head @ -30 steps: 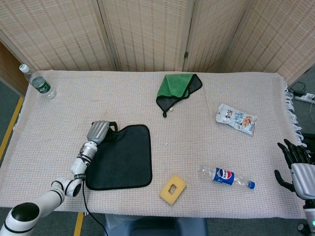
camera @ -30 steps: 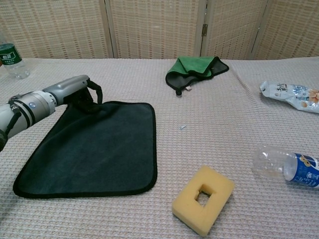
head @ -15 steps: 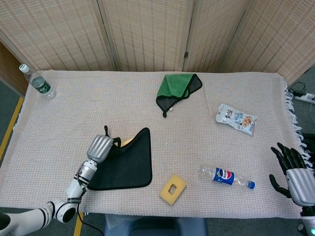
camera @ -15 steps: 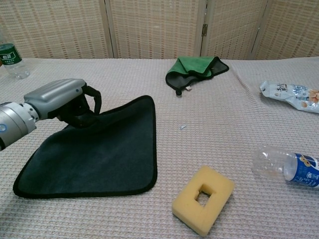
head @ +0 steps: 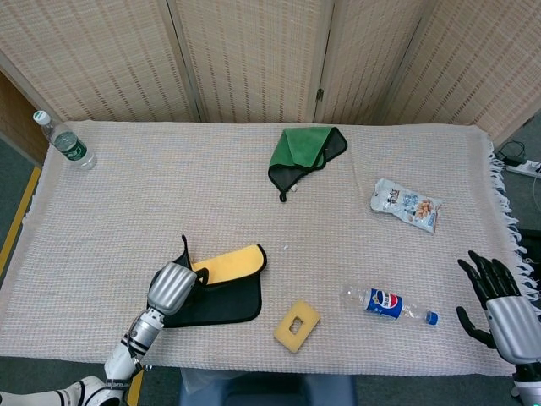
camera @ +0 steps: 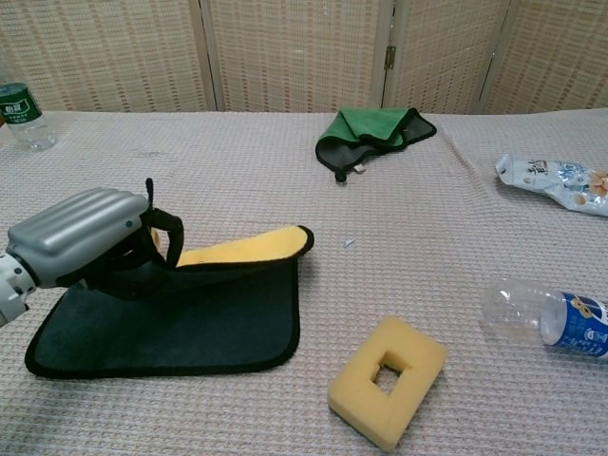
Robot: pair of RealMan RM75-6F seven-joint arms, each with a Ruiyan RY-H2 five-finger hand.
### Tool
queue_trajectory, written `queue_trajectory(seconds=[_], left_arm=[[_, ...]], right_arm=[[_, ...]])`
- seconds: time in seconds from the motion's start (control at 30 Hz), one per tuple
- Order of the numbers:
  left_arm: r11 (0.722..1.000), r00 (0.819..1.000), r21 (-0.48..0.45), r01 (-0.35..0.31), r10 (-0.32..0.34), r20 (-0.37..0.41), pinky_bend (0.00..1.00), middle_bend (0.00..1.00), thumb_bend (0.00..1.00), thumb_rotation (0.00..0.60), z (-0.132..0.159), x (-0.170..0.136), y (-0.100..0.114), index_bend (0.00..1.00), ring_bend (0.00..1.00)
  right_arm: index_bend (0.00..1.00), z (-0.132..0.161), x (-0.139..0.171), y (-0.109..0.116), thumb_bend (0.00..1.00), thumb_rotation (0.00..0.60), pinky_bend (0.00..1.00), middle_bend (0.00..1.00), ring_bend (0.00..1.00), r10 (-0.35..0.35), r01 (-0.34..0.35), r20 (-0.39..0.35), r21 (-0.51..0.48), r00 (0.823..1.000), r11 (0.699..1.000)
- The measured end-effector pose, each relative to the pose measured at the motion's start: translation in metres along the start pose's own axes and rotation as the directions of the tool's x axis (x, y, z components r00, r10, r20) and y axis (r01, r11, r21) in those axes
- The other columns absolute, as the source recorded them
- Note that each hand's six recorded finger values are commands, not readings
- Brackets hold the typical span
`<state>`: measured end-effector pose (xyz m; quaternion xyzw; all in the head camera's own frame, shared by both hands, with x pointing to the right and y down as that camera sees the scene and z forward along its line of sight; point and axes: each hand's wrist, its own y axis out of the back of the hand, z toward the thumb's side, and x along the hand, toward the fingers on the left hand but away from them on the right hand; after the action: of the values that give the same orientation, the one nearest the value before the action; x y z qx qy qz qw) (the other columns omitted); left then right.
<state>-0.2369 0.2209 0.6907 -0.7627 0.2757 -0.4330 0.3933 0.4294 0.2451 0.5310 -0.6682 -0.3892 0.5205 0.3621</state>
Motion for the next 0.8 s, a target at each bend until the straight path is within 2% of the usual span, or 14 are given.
queue_trajectory(seconds=[0.53,0.8], left_arm=[[1.000,1.000,-0.003,-0.012,0.012,-0.015,1.00,1.00,0.45,0.600,-0.005,-0.028,0.002,0.68,1.00],[1.000,1.000,-0.028,0.011,-0.012,-0.013,1.00,1.00,0.45,0.600,0.000,-0.036,-0.007,0.68,1.00]], right_arm=[[0.00,0.004,0.001,-0.004,0.49,0.600,0.00,0.00,0.00,0.008,-0.008,-0.011,0.009,1.000,1.000],[0.00,0.007,-0.001,-0.006,0.49,0.600,0.00,0.00,0.00,0.011,-0.011,-0.016,0.013,1.000,1.000]])
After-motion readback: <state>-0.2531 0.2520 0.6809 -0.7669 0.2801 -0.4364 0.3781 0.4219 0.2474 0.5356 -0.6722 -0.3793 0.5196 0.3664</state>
